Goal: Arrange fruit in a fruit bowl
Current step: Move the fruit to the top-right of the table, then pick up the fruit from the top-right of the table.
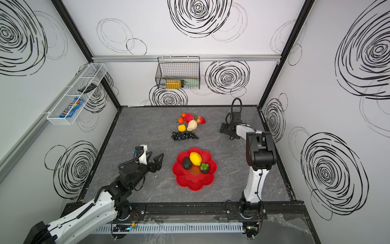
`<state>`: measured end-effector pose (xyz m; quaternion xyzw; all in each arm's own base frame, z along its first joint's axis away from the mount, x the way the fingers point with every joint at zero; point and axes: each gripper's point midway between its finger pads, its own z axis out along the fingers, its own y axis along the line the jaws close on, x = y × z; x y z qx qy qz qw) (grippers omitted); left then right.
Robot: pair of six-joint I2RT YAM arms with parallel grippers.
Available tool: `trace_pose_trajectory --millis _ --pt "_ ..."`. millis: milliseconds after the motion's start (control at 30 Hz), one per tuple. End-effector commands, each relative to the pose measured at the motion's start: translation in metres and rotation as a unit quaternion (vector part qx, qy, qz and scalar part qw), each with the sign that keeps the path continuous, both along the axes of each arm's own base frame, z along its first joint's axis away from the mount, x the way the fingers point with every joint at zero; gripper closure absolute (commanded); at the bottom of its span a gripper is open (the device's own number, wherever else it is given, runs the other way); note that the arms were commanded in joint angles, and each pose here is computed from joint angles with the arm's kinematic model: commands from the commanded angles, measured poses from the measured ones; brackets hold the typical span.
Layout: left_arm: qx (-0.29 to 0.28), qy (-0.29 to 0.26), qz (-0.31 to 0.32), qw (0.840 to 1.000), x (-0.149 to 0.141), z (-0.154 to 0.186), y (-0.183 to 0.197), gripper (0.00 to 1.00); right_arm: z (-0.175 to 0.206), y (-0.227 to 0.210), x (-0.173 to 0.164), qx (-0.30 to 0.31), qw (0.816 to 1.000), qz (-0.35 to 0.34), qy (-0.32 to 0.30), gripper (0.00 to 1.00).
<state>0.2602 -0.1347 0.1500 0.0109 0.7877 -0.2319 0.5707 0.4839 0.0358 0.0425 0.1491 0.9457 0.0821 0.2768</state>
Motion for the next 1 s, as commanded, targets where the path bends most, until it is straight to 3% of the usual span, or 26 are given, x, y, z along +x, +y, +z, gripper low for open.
trace_pose_trajectory --millis 0,367,733,967 --pt "-0.018 -0.020 -0.001 1.000 0.003 0.011 -0.001 0.13 0.000 0.002 0.006 0.003 1.000 0.016 0.002 0.03" --pt "-0.017 -0.015 -0.001 1.000 0.004 0.008 -0.001 0.12 -0.009 0.016 0.002 0.009 0.999 0.037 0.014 0.17" --pt "-0.018 -0.012 -0.007 1.000 0.005 0.005 -0.002 0.12 0.000 0.021 0.001 0.012 0.999 0.043 0.005 0.41" --pt "-0.022 -0.008 -0.026 0.999 0.005 0.002 -0.010 0.11 0.017 0.031 -0.005 0.025 0.998 0.053 -0.011 0.43"
